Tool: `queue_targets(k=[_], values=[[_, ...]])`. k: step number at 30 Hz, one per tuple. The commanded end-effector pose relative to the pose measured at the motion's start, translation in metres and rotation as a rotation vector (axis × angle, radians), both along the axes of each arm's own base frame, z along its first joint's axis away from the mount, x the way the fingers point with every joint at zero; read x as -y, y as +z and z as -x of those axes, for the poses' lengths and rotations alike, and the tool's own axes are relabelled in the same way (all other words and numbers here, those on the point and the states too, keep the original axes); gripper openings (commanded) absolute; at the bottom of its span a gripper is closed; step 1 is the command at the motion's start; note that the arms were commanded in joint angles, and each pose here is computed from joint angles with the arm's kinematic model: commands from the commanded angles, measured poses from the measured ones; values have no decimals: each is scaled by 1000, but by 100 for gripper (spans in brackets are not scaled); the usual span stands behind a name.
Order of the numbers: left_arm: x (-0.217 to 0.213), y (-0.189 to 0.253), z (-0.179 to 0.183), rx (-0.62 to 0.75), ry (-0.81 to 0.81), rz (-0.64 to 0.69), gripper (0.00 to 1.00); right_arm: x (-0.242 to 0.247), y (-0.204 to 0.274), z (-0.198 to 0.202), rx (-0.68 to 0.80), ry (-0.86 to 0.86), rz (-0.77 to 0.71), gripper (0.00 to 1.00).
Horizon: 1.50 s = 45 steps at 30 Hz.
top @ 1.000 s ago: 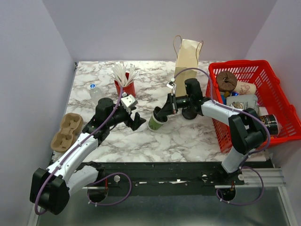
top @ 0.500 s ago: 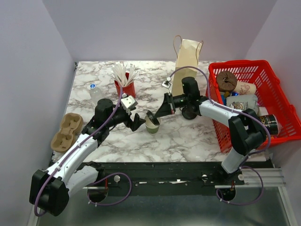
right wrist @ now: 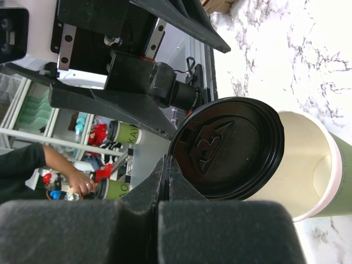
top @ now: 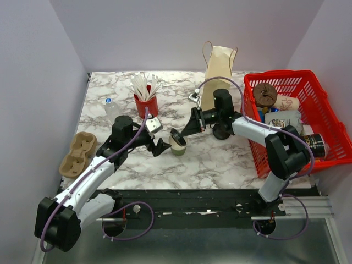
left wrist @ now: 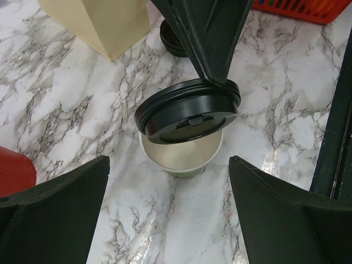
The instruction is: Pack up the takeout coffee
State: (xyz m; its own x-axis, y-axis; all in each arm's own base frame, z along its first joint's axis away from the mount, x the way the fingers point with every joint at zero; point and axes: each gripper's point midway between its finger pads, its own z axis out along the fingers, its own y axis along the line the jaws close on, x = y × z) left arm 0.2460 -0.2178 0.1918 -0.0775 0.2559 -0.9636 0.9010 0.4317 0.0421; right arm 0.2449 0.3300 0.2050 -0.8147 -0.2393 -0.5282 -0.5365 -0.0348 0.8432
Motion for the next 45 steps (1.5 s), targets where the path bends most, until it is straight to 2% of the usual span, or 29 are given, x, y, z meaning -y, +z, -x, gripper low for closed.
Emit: queue_targets(k=[1,10,13,15,21,32,45], values=[[5,7,3,29,-52,4,97,0,-3,4,-36,60,-36,1],[-2,-6,-6,6,23,-20,96,-1,-16,-2,-85,15,-11,1],[-5,-10,-16,-45,107,11,96,2,-19,-3,-90,-4,-6,1],[-10,-18,-28,-114,224,56,96,3,-19,-5,-92,-10,-5,1],[-13,-33,-38,-223,331,107,96,6,-18,-8,-92,-23,-3,1],[-5,-47,-44,-337,361,142,97,6,-23,-11,-92,-36,9,1],[-13,-68,-31,-337,349,79,96,14,-27,-21,-84,-85,31,2]])
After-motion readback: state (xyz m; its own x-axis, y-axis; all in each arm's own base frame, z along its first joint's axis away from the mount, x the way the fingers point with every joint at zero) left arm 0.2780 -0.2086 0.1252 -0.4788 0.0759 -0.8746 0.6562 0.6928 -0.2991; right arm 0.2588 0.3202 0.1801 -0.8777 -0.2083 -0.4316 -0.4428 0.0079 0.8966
